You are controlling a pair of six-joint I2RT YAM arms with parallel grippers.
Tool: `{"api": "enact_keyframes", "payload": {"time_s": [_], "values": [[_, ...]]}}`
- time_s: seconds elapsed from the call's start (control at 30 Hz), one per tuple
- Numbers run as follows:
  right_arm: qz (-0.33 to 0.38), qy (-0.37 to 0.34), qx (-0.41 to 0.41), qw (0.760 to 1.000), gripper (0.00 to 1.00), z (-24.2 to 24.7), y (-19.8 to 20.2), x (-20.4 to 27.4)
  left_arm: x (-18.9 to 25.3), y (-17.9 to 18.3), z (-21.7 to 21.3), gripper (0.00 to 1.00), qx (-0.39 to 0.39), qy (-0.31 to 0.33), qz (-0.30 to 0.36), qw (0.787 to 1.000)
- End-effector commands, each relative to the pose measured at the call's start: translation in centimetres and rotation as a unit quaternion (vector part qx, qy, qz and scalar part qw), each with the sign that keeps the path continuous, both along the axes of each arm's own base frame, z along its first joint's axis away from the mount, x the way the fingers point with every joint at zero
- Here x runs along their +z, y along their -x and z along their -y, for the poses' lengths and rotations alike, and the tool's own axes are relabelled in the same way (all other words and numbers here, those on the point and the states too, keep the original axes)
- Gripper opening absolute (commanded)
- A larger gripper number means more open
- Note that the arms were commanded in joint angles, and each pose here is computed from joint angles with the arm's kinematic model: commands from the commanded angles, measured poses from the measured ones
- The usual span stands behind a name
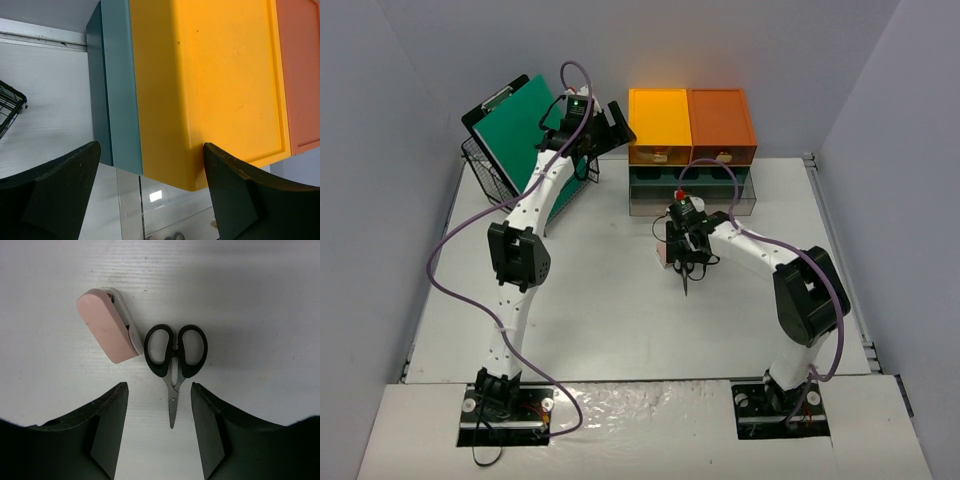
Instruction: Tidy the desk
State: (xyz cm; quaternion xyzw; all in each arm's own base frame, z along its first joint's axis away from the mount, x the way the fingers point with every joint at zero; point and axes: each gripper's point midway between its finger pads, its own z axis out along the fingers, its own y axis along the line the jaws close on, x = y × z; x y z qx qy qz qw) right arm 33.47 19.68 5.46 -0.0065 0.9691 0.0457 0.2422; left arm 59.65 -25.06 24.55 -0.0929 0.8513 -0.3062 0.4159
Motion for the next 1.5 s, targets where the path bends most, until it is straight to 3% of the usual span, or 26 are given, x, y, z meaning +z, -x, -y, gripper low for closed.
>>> {"api": "enact_keyframes", "payload": {"time_s": [0.0, 0.47, 0.77, 0.97, 1.23, 1.47], "values": [[0.05, 0.057, 0.039, 0.996, 0.49, -0.7, -1.0, 1.8, -0.4, -0.9, -3.9, 0.79, 0.044, -0.032, -0.008, 0.998], [0.127, 0.065, 0.066, 0.987, 0.49, -4.0, -2.6, 0.8, -0.8, -0.9, -3.9, 0.79, 0.042, -0.034, -0.011, 0.998], [0.133, 0.08, 0.073, 0.985, 0.48, -4.5, -3.9, -1.2, -0.5, -0.9, -4.0, 0.79, 0.041, -0.036, -0.009, 0.998], [0.152, 0.085, 0.066, 0.982, 0.37, -4.5, -4.6, -1.3, -0.4, -0.9, -4.0, 0.79, 0.039, -0.034, -0.008, 0.999], [0.158, 0.078, 0.061, 0.982, 0.01, -4.1, -4.1, -0.5, -0.2, -0.8, -4.1, 0.79, 0.039, -0.037, -0.007, 0.999], [0.17, 0.021, 0.089, 0.981, 0.0, -5.6, -2.1, 6.3, -0.4, -0.7, -4.4, 0.79, 0.04, -0.039, -0.011, 0.998]]}}
